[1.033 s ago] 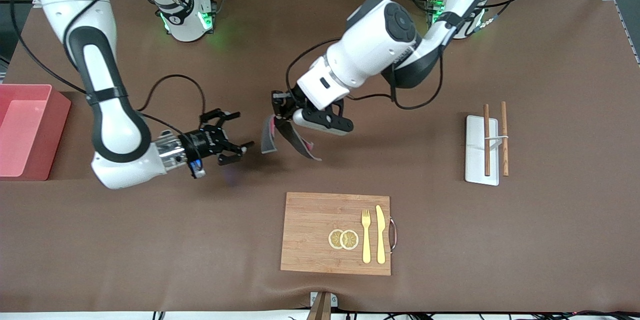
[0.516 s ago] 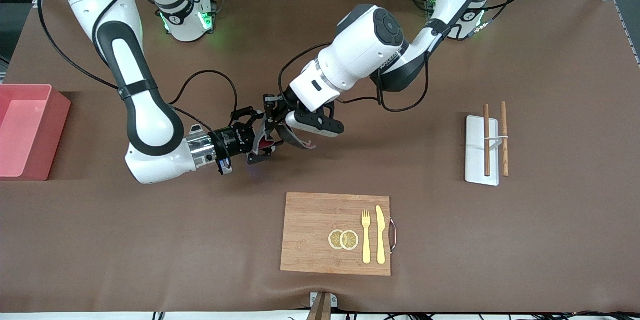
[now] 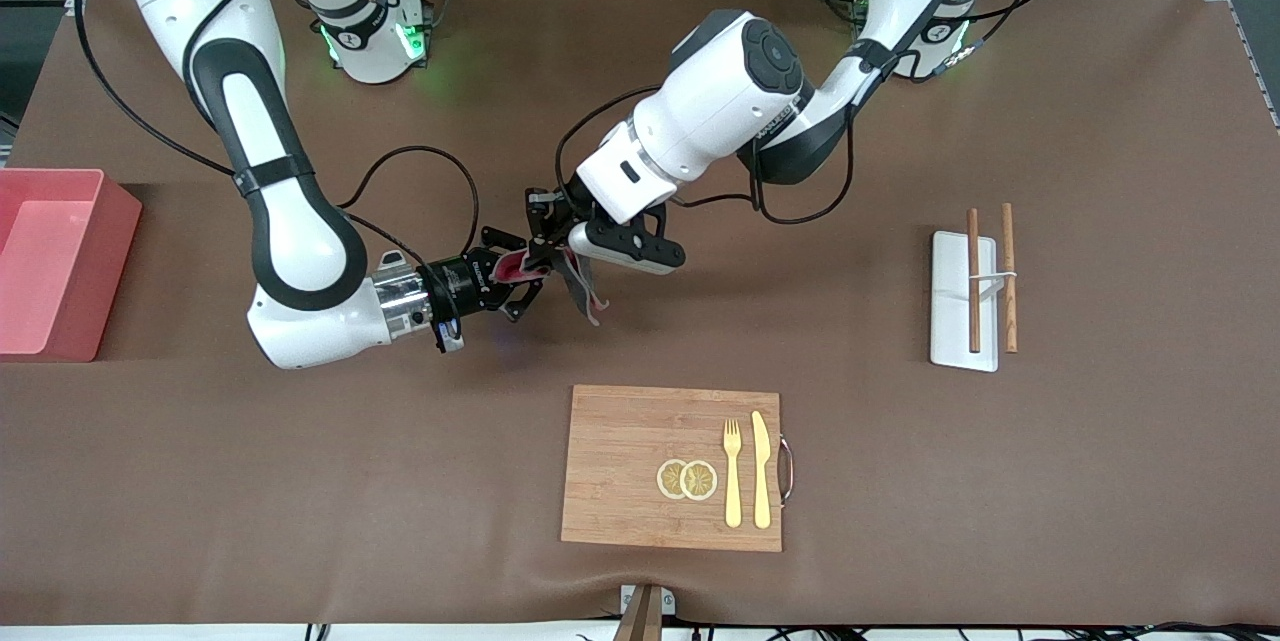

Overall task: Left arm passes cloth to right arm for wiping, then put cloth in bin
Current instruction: 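Grasp the cloth with the right gripper from the left gripper, then open the left gripper and withdraw it while the right gripper holds the cloth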

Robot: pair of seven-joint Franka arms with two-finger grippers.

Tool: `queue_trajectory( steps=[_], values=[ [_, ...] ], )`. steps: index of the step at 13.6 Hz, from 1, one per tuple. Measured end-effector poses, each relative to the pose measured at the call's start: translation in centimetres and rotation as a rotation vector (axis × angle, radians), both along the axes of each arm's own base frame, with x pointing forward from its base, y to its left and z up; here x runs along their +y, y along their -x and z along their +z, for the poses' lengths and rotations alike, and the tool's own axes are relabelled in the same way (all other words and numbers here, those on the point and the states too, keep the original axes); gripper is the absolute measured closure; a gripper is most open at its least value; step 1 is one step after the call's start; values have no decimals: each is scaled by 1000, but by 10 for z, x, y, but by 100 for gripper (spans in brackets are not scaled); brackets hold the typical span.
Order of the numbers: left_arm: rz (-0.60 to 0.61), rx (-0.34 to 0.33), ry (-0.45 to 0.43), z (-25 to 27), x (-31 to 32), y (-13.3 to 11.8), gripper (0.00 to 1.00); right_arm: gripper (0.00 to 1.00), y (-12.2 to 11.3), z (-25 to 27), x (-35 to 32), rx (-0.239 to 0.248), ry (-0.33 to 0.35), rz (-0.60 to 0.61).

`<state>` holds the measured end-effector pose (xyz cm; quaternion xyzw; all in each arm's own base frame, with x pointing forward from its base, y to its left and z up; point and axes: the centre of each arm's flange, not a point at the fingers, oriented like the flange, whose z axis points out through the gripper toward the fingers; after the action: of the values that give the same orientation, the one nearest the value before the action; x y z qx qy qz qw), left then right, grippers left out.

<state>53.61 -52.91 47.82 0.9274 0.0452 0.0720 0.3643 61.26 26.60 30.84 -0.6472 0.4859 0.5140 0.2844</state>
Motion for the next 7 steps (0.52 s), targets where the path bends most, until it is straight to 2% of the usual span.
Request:
queue_trajectory(
  steps=[2, 4, 7],
  values=[
    [9, -12, 1, 2, 4, -5, 71, 96, -2, 4, -1, -16, 11, 8],
    [26, -29, 9, 10, 12, -13, 49, 96, -6, 8, -6, -55, 48, 34],
    [131, -74, 22, 39, 65, -54, 18, 96, -13, 9, -25, -198, 119, 136]
  ],
)
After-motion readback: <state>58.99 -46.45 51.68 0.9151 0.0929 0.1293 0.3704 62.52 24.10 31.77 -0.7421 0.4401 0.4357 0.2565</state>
